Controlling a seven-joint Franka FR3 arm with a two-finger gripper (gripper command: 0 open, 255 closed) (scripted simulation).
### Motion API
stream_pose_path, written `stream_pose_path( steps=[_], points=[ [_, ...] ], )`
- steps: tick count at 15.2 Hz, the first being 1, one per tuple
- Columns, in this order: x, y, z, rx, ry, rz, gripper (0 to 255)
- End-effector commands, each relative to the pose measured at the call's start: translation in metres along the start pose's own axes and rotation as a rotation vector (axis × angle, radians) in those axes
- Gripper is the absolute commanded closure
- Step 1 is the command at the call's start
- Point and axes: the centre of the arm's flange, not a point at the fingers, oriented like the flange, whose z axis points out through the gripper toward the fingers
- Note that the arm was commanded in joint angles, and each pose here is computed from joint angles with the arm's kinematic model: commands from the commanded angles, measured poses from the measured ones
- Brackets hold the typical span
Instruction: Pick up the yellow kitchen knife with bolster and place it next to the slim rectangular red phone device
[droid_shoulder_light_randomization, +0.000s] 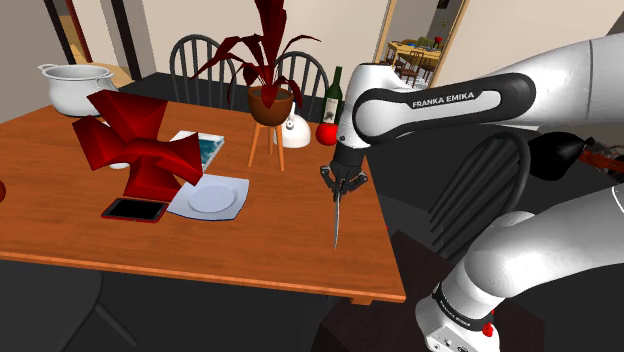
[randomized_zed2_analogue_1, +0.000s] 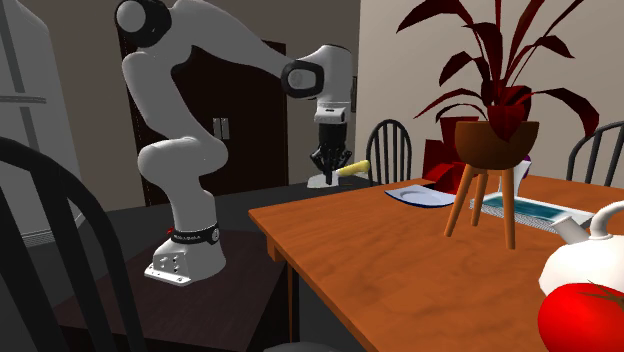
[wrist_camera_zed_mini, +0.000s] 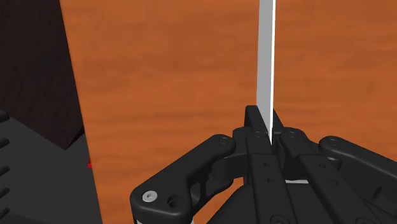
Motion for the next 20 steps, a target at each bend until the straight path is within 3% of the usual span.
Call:
stream_pose_path(
  steps=[1, 3, 20],
  points=[
    [-0.002, 0.000, -0.011, -0.001, 0.000, 0.000, 255],
    [-0.002, 0.000, -0.019, -0.001, 0.000, 0.000, 255],
    [-0.059, -0.217, -0.009, -0.001, 0.000, 0.000, 255]
  ],
)
